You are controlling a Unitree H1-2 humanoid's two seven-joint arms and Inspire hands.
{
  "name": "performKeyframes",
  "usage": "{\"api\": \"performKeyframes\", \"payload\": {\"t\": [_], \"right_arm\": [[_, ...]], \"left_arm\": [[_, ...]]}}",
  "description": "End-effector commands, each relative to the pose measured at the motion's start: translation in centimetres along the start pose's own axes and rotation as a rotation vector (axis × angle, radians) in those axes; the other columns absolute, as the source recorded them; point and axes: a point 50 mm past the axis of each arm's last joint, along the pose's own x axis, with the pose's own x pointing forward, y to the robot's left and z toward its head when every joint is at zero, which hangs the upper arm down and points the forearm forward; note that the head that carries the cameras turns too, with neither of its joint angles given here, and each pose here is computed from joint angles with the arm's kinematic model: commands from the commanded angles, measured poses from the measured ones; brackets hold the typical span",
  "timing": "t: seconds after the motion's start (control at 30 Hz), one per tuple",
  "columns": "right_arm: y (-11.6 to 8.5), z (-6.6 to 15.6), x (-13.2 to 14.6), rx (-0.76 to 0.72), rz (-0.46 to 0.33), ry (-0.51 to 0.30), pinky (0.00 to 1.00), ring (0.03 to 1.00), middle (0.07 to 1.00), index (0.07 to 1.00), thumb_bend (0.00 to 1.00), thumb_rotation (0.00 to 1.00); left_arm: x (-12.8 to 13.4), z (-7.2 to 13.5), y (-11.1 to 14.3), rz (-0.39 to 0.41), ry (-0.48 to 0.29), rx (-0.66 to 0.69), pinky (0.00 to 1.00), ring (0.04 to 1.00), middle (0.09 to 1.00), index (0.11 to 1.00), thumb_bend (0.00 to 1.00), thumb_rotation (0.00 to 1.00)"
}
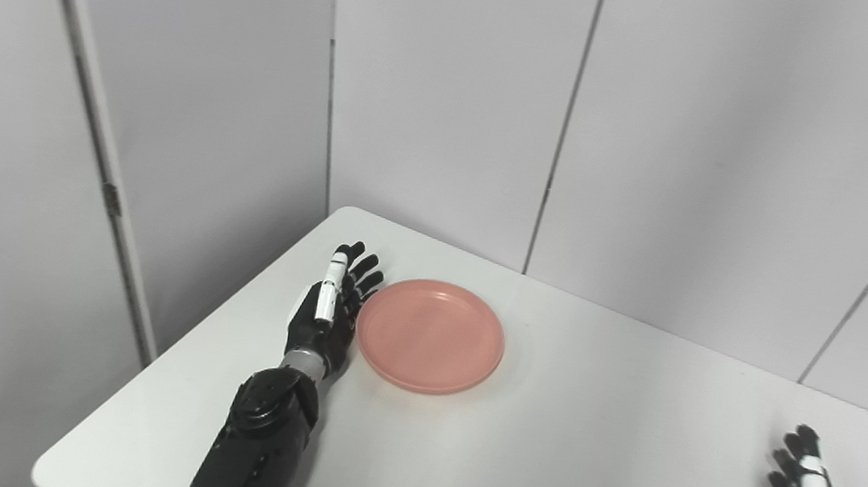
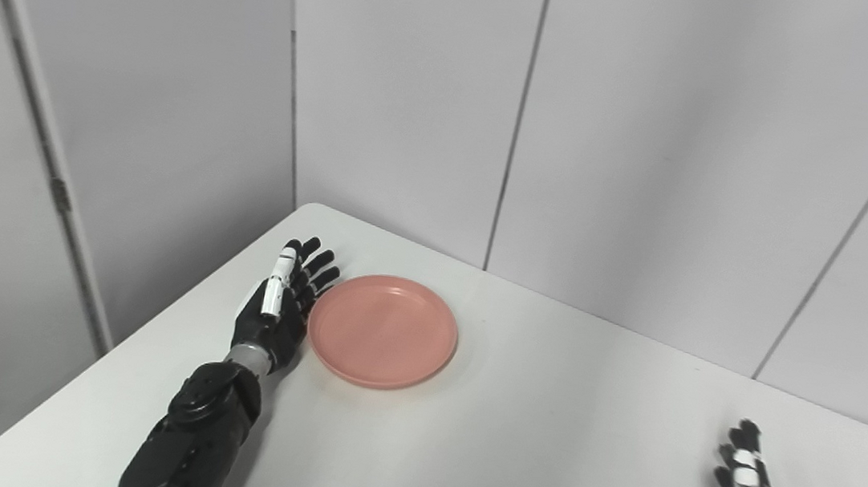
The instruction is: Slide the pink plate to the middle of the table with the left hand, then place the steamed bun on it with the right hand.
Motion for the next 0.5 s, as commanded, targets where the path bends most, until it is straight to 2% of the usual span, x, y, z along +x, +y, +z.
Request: {"api": "performKeyframes", "payload": {"t": [0.0,0.2,0.3,0.47], "right_arm": [[1.2,-3.1,-2.0,0.032,-0.003,0.049,1.00,0.985,0.989,0.993,0.16,1.00],[2.2,-3.7,-2.0,0.031,-0.014,0.058,0.98,0.962,0.968,0.972,0.22,1.00],[2.7,-3.8,-2.1,0.031,-0.015,0.058,0.98,0.960,0.966,0.972,0.23,1.00],[3.6,-4.0,-2.1,0.026,-0.001,0.069,0.98,0.972,0.978,0.986,0.22,1.00]], "left_arm": [[-0.6,-2.5,-1.4,-0.041,0.129,-0.011,0.92,0.913,0.928,0.928,0.41,1.00],[-1.8,-3.8,-3.9,-0.143,0.187,0.013,0.90,0.905,0.916,0.921,0.41,1.00],[-2.3,-4.1,-4.5,-0.181,0.204,0.009,0.92,0.922,0.924,0.924,0.41,1.00],[-3.7,-4.9,-6.6,-0.294,0.252,0.006,0.96,0.945,0.956,0.962,0.37,1.00]]}}
